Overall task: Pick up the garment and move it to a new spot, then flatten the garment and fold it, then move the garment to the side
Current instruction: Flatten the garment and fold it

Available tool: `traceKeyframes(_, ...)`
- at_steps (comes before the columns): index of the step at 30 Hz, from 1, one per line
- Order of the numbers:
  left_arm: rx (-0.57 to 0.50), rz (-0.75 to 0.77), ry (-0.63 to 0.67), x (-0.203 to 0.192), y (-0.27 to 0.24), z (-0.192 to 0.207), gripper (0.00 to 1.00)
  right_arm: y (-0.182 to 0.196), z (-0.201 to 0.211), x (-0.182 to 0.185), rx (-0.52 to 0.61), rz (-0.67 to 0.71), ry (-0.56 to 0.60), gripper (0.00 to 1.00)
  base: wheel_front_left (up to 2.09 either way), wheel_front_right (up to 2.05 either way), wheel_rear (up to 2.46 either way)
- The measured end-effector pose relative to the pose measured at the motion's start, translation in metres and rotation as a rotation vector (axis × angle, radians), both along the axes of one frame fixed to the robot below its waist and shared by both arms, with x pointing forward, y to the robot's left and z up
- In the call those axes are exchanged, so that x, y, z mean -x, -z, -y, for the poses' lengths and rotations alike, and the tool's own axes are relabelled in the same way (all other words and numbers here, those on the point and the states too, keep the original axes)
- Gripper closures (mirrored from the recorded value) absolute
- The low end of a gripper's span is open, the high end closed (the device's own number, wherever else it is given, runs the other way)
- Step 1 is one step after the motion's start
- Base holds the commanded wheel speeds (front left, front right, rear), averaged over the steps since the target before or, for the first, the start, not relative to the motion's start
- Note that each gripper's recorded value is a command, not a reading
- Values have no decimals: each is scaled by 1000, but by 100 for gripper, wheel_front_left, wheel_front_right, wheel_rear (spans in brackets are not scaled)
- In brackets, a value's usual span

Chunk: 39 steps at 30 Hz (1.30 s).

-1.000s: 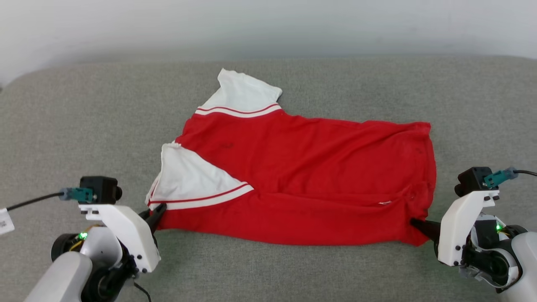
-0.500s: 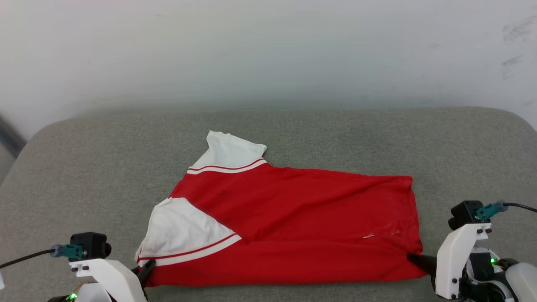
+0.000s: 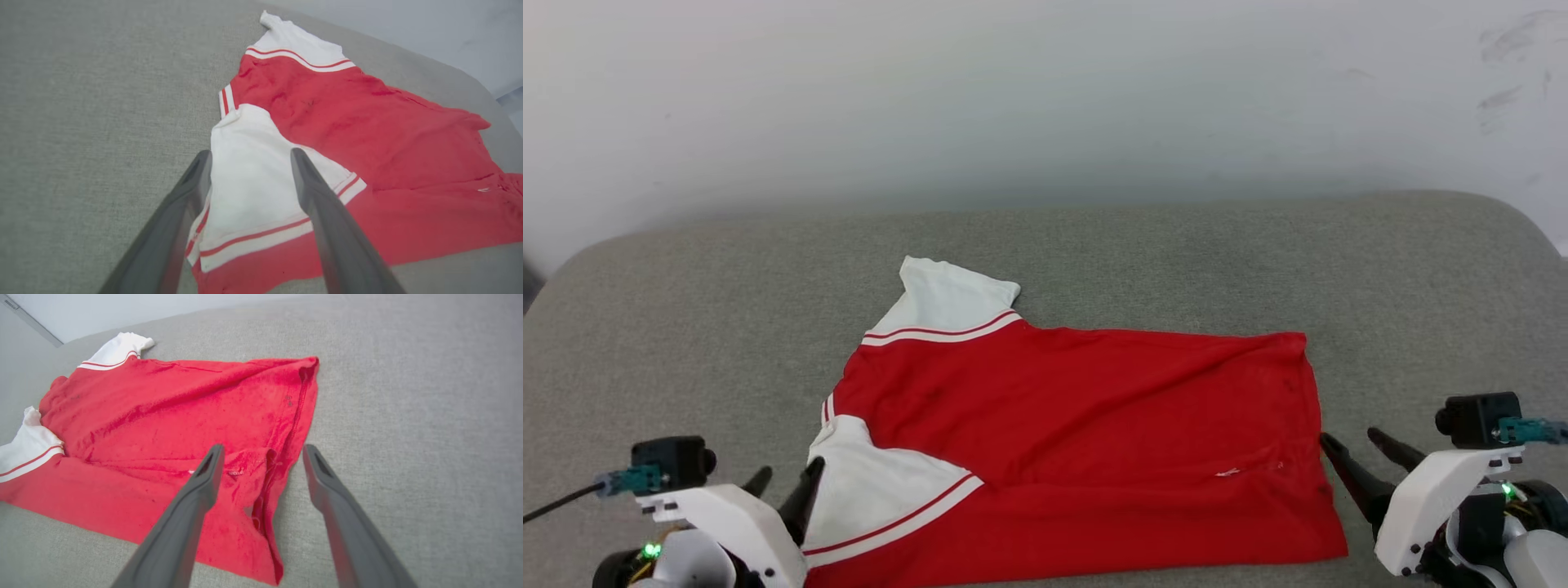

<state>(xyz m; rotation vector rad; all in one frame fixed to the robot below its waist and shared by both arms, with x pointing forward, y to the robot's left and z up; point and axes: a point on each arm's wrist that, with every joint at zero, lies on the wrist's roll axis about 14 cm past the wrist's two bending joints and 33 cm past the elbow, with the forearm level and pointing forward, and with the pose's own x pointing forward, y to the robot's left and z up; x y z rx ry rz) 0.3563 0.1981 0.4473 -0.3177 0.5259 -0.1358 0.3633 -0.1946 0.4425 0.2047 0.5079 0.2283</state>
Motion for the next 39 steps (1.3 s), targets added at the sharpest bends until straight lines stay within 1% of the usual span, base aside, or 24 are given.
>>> traceKeyframes(5, -62, 216, -29, -36, -43, -3, 0, -40, 16, -11, 35, 247, 82, 0, 0, 0, 0)
traceKeyframes(7, -78, 301, -20, -50, -62, 2, 0, -56, 21, -13, 52, 328, 109, 0, 0, 0, 0)
traceKeyframes(8, -70, 342, -16, -58, -72, 6, 0, -62, 23, -14, 52, 357, 120, 0, 0, 0, 0)
traceKeyframes(10, -77, 395, -10, -73, -86, 10, 0, -74, 23, -18, 61, 416, 132, 0, 0, 0, 0)
traceKeyframes(14, -80, 472, -10, -110, -107, 17, 0, -90, 17, -30, 53, 481, 137, 0, 0, 0, 0)
traceKeyframes(17, -66, 487, -1, -139, -112, 25, 0, -98, 18, -42, 62, 512, 146, 0, 0, 0, 0)
traceKeyframes(20, -63, 462, 24, -168, -106, 34, 0, -95, 17, -53, 69, 509, 150, 0, 0, 0, 0)
traceKeyframes(23, -74, 392, 78, -196, -88, 44, 0, -86, 20, -63, 80, 489, 157, 0, 0, 0, 0)
traceKeyframes(24, -80, 258, 146, -218, -58, 52, 0, -74, 23, -71, 86, 462, 169, 0, 0, 0, 0)
traceKeyframes(26, -96, 160, 188, -229, -37, 55, 0, -67, 27, -75, 93, 445, 178, 0, 0, 0, 0)
traceKeyframes(31, -138, -132, 301, -238, 15, 59, 0, -50, 35, -77, 114, 393, 194, 0, 0, 0, 0)
traceKeyframes(35, -164, -274, 311, -250, 36, 51, 0, -35, 38, -75, 117, 351, 204, 0, 0, 0, 0)
traceKeyframes(39, -179, -424, 320, -249, 67, 47, 0, -21, 44, -72, 119, 309, 224, 0, 0, 0, 0)
